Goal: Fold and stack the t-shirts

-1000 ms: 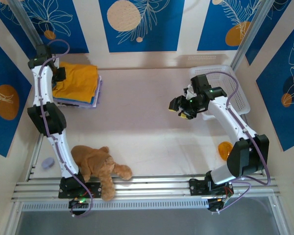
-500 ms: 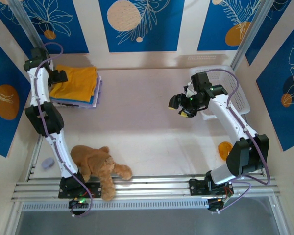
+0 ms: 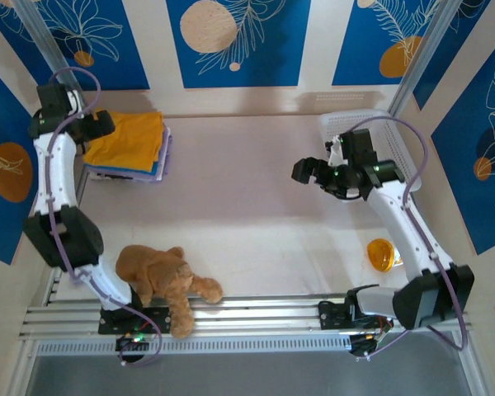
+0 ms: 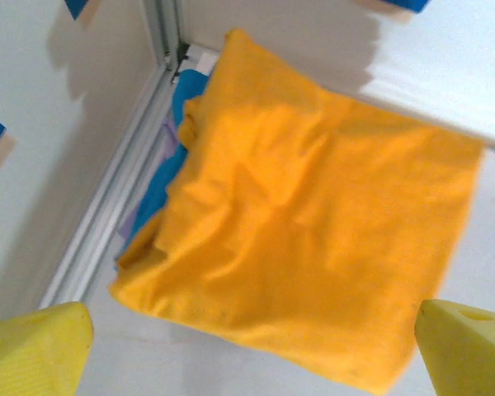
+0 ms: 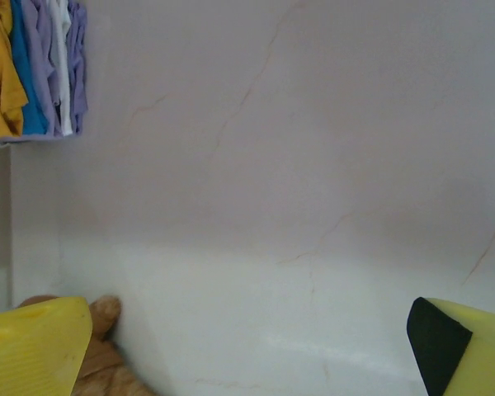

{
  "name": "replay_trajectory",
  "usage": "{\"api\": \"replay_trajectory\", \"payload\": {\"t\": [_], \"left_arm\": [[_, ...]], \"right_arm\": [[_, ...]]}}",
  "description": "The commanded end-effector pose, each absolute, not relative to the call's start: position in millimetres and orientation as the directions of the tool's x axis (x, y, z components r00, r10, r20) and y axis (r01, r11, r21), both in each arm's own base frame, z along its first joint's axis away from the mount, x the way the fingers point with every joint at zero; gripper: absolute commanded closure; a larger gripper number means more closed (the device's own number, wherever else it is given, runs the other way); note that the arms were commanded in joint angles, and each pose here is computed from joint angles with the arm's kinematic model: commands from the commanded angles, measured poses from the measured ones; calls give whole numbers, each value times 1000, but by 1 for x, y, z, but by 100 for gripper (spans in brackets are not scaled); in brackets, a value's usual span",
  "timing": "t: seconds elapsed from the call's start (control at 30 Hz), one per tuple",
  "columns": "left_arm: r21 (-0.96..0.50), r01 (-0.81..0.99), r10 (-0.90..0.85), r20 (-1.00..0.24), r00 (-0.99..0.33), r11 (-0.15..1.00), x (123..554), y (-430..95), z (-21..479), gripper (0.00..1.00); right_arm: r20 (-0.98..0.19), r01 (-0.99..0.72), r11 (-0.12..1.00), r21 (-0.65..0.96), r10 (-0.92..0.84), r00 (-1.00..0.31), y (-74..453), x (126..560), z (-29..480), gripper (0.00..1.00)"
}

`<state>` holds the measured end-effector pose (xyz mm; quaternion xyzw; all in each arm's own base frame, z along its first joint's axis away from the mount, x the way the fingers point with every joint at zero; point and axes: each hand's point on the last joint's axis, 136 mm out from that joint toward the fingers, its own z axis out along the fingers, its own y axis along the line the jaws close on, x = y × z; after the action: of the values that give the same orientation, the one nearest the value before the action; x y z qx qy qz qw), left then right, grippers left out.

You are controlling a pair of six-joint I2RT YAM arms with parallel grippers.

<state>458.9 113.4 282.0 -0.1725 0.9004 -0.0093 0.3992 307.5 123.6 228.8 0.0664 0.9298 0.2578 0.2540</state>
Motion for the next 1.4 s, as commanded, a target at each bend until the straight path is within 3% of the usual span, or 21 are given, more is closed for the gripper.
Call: {"api": "replay_trajectory", "payload": {"t": [0.0, 0.2, 0.3, 0.37, 0.5, 0.73, 1.37], "left_arm": [[-267, -279, -380, -757, -532, 922, 466, 88, 281, 1], [-147, -141, -198, -845, -497, 979, 443, 25, 258, 1], [7, -11, 2, -908, -420, 1000, 429, -11, 248, 1], [9, 40, 24, -915, -402, 999, 419, -26, 233, 1], [-30, 53, -4, -902, -433, 998, 402, -31, 205, 1], [22, 114, 63, -926, -372, 993, 380, -36, 175, 1], [89, 21, 92, -972, -218, 996, 377, -18, 112, 1]], "right_arm": [[-650, -98, 910, 403, 209, -731, 108, 323, 239, 1], [-862, -113, 980, 164, 86, -500, 72, 328, 218, 1], [-901, -86, 994, 74, 29, -432, 58, 331, 200, 1], [-909, -73, 996, 42, 8, -416, 50, 334, 185, 1], [-918, -63, 998, 24, -2, -396, 38, 340, 157, 1], [-930, -78, 995, 55, 23, -367, 26, 351, 127, 1], [-949, -181, 975, 130, 70, -308, 35, 373, 123, 1]]}}
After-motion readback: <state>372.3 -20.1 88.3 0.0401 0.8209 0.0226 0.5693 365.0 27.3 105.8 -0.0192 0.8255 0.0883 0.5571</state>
